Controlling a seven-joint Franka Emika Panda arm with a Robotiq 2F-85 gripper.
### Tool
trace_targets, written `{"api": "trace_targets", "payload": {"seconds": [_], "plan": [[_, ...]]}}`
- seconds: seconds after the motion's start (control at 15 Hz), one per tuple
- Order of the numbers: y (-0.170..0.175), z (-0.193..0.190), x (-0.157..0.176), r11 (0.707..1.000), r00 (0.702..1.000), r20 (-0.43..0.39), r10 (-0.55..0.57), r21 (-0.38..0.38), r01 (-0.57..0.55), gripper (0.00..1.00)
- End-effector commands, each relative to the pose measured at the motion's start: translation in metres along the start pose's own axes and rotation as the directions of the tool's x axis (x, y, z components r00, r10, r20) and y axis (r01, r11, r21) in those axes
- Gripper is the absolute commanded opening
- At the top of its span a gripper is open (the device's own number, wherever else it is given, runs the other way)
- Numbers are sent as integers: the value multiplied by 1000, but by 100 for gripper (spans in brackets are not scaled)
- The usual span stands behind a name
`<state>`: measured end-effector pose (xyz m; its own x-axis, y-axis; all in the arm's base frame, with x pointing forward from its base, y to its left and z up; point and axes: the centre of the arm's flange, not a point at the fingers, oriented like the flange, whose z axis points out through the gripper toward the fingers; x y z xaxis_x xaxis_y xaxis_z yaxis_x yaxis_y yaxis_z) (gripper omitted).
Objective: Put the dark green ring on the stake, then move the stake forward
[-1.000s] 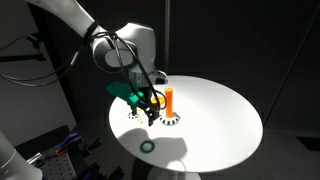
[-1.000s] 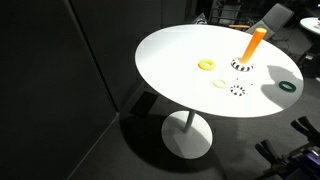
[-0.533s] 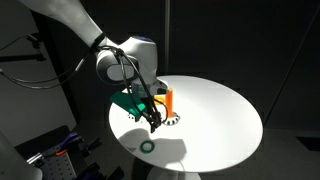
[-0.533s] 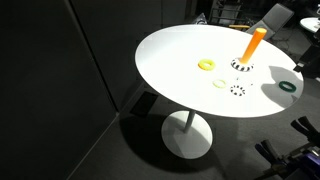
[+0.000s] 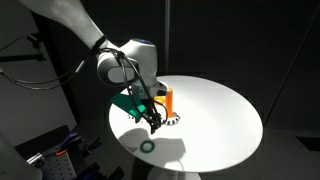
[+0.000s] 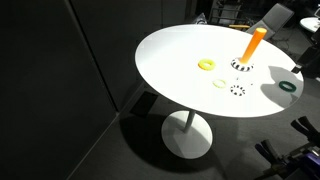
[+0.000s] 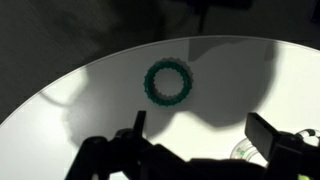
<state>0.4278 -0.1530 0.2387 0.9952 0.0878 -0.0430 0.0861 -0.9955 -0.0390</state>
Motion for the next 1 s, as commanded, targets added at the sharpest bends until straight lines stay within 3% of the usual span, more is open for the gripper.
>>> {"api": "trace_targets", "payload": {"seconds": [0.0, 0.33, 0.93], "plan": [[7, 17, 8, 1000, 1000, -29, 10, -29, -11, 100], [10, 39, 8, 999, 999, -52, -3, -42, 1, 100], [16, 67, 5, 1000, 999, -23, -21, -10, 21, 100]]}}
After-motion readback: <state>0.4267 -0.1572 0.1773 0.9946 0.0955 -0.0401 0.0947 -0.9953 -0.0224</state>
